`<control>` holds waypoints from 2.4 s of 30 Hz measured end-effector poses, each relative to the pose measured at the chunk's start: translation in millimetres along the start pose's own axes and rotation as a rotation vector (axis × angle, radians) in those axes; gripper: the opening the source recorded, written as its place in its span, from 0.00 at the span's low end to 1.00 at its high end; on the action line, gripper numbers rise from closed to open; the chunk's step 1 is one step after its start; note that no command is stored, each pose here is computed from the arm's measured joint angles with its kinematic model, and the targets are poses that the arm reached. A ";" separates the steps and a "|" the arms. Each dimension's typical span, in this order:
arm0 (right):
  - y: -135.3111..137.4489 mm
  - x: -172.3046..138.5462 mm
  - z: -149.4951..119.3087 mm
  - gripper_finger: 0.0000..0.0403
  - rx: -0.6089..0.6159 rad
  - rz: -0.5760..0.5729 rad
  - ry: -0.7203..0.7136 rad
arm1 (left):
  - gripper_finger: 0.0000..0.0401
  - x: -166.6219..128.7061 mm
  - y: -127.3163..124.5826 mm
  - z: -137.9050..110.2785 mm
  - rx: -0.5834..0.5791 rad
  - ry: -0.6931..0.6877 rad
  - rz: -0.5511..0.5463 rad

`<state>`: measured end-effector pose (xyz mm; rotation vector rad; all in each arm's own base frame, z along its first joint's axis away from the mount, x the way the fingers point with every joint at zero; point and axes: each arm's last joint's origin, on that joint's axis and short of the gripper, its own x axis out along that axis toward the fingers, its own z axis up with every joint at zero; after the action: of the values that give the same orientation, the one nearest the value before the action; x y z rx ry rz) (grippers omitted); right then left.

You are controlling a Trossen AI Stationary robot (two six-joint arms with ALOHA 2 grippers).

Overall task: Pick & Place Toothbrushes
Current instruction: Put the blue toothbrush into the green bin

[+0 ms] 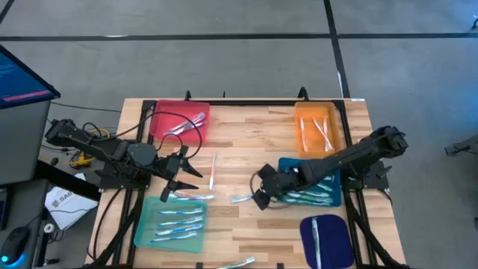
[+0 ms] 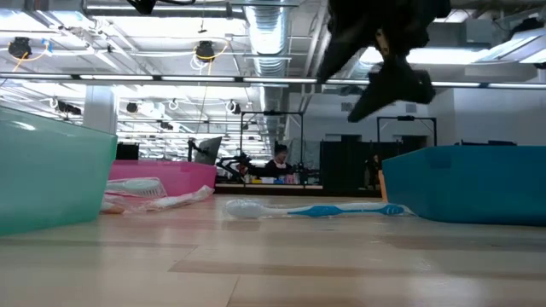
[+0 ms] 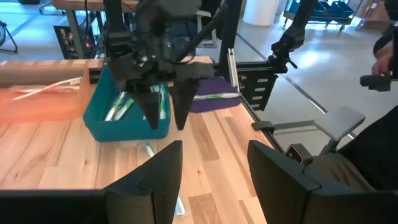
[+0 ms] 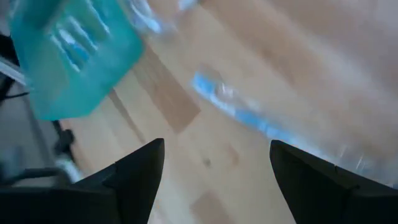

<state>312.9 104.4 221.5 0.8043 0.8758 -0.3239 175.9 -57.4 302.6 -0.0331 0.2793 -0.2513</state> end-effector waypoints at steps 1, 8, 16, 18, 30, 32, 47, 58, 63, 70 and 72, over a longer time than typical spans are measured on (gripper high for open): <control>-0.8 -0.5 2.3 0.71 0.045 0.023 0.040 | 0.44 0.0 0.0 -0.1 0.000 0.001 0.000; 6.0 4.3 19.8 0.71 0.334 0.239 0.259 | 0.44 0.0 -0.1 0.5 0.002 -0.005 -0.004; 20.2 35.1 20.5 0.71 0.569 0.235 0.368 | 0.44 0.0 -0.1 0.4 0.002 -0.004 -0.003; 21.5 45.6 17.5 0.71 0.609 0.210 0.383 | 0.44 0.0 -0.1 0.3 0.003 -0.003 -0.003; 3.4 73.8 16.3 0.71 0.648 0.097 0.418 | 0.44 -0.7 -2.1 -1.8 0.067 0.021 -0.070; -0.9 74.2 18.8 0.71 0.636 0.077 0.417 | 0.44 -0.8 -2.1 -1.3 0.086 0.015 -0.071; 11.6 61.2 35.4 0.71 0.260 0.095 0.402 | 0.44 -1.3 -2.2 0.7 0.064 -0.005 -0.070; 32.9 93.0 21.2 0.20 0.012 -0.262 0.643 | 0.44 -1.2 -2.2 0.6 0.053 -0.005 -0.070; 48.0 86.6 35.3 0.05 -0.125 -0.384 0.568 | 0.44 -1.2 -2.2 0.6 0.053 -0.005 -0.069; 51.2 78.0 42.3 0.01 -0.164 -0.502 0.548 | 0.44 -0.6 0.5 0.7 0.083 -0.010 0.024; 51.7 78.3 42.0 0.02 -0.174 -0.506 0.533 | 0.44 1.0 5.1 -0.1 0.121 -0.002 0.189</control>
<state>413.4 112.8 201.2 0.4989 1.5934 -0.4775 178.0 -52.7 301.9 0.1118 0.2627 -0.0799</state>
